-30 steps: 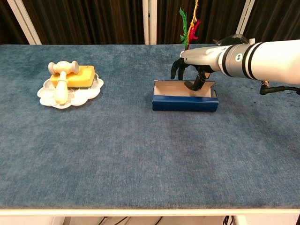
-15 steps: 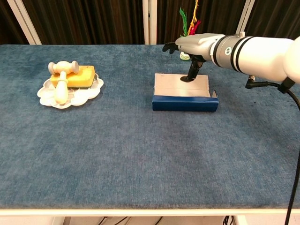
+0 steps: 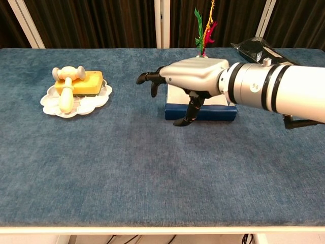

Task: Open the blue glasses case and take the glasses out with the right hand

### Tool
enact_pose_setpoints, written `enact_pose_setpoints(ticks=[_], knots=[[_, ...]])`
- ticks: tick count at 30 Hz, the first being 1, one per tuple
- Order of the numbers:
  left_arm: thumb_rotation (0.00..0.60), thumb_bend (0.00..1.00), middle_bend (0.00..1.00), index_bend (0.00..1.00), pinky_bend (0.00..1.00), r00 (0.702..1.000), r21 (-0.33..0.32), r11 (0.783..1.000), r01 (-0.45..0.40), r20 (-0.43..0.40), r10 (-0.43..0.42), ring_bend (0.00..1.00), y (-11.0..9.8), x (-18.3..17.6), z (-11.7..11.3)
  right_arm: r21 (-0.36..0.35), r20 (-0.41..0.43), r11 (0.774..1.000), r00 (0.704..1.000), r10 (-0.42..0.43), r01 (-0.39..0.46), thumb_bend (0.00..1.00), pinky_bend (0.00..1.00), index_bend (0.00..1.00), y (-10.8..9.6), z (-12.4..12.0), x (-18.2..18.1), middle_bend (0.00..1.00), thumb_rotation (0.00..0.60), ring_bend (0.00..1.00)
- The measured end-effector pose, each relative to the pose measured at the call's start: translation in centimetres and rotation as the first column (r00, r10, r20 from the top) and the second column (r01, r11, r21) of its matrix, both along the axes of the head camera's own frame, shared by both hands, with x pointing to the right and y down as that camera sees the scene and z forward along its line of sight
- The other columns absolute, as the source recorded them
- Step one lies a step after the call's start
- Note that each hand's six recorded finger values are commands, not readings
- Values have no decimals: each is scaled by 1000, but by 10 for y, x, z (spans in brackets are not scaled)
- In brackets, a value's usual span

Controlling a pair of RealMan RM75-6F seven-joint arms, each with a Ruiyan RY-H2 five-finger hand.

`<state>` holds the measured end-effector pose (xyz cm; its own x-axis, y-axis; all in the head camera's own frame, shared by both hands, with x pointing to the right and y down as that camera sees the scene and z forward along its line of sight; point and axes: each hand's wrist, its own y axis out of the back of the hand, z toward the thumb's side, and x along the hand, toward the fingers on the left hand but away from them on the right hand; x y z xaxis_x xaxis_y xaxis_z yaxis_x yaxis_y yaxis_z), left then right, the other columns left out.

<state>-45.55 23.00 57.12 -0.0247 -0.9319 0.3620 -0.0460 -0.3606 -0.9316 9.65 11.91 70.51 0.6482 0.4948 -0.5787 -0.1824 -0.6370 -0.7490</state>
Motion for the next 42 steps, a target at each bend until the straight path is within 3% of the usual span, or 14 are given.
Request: enact_pose_setpoints(ticks=[9,17,21,24,30,37,42], knots=[[600,36,65,212,0,1000,4,1000,9,-4,-9,0,4,-3,0,38,-70,997,996,-64,66,186,0,63,8,15,-6,276,595,0],[600,36,65,212,0,1000,11,1000,0,-11,0,0,3,-1,0,87,-164,992,984,-75,90,192,0,63,12,2,41,322,596,0],[600,37,65,212,0,1000,13,1000,-6,-12,6,0,2,1,0,107,-190,992,981,-48,69,198,0,63,12,-10,68,244,597,0],[600,37,65,212,0,1000,13,1000,-8,-13,8,0,1,2,0,123,-166,992,986,-3,24,236,0,63,11,-21,81,173,597,0],[600,36,65,212,0,1000,7,1000,-3,-13,4,0,0,-1,3,121,-111,977,976,190,-176,403,0,33,0,-39,131,224,596,0],[600,37,65,212,0,1000,-2,1000,-11,-18,11,0,-3,1,8,42,-158,915,902,402,-401,609,0,0,-13,-30,195,251,596,0],[600,36,65,212,0,1000,-3,1000,-11,-15,11,0,-4,1,8,0,-218,885,864,454,-466,652,0,0,-18,-11,220,251,596,0]])
